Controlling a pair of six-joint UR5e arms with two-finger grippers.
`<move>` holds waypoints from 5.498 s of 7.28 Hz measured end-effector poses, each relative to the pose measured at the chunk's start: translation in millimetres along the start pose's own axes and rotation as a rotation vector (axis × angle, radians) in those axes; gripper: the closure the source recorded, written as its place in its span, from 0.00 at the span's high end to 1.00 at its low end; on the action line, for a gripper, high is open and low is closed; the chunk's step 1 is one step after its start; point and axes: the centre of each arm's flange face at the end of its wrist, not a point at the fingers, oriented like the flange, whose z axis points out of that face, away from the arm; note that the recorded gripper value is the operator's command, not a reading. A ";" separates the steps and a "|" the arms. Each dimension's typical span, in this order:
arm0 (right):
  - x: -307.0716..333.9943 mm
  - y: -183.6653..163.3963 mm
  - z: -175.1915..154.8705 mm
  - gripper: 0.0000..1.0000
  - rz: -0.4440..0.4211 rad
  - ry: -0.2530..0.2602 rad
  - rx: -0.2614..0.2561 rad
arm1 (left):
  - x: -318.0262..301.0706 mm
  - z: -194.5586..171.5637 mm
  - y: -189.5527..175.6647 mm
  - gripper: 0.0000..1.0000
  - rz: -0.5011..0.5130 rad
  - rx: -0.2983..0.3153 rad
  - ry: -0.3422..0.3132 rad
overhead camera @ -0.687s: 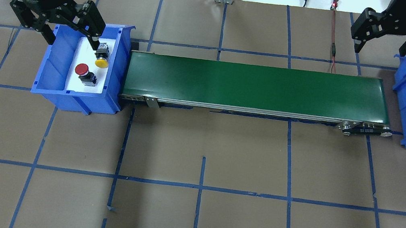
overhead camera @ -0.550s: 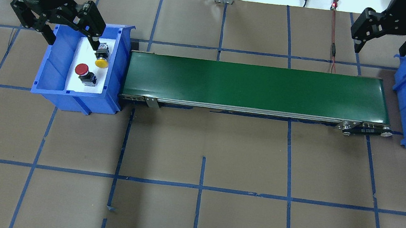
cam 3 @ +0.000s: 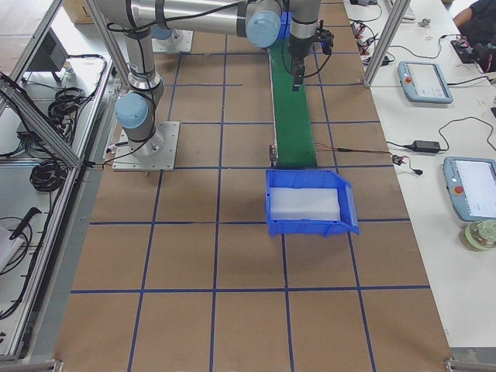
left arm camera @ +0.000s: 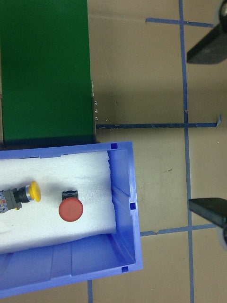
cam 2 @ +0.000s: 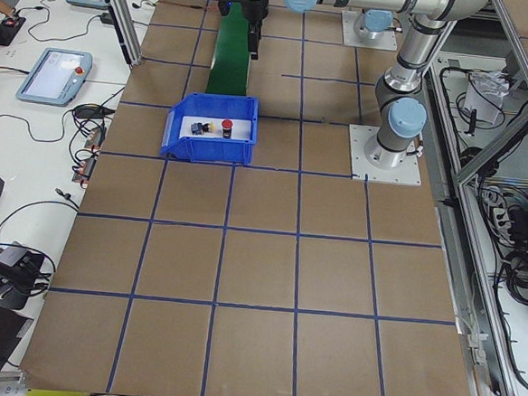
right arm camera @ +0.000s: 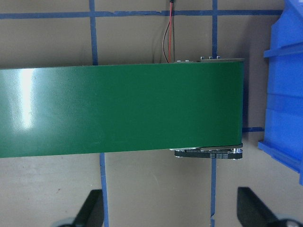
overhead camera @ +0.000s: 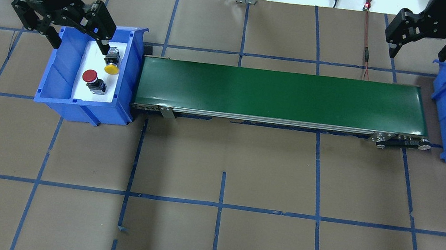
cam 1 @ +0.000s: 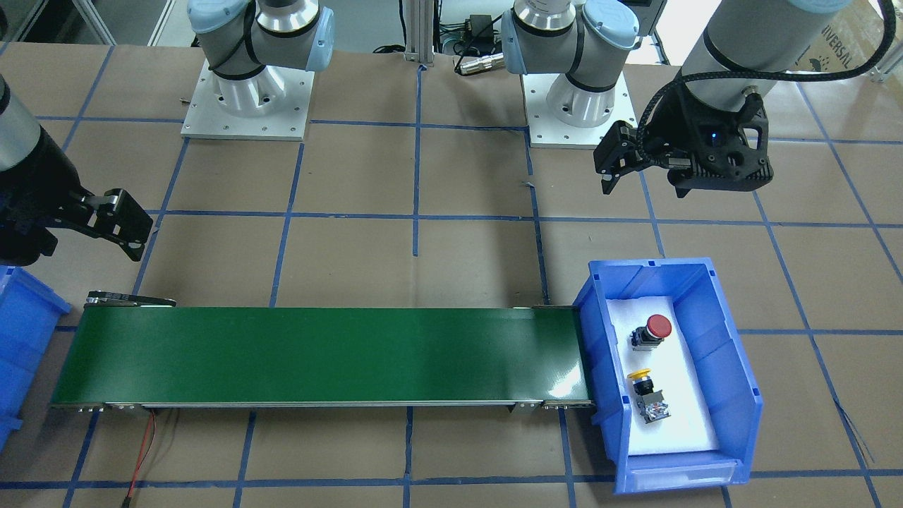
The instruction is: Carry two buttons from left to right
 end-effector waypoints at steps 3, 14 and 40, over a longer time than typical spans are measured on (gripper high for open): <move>0.1 0.0 0.1 1.00 -0.001 0.000 0.000 | -12.5 6.0 -9.5 1.00 -0.002 0.007 -0.002; 0.0 -0.7 0.1 1.00 -0.001 0.000 0.001 | -112.5 153.3 -129.7 0.99 -0.090 -0.083 0.022; 0.2 -2.4 1.6 1.00 -0.002 0.000 0.002 | 87.1 161.7 -139.0 0.21 0.021 -0.071 -0.009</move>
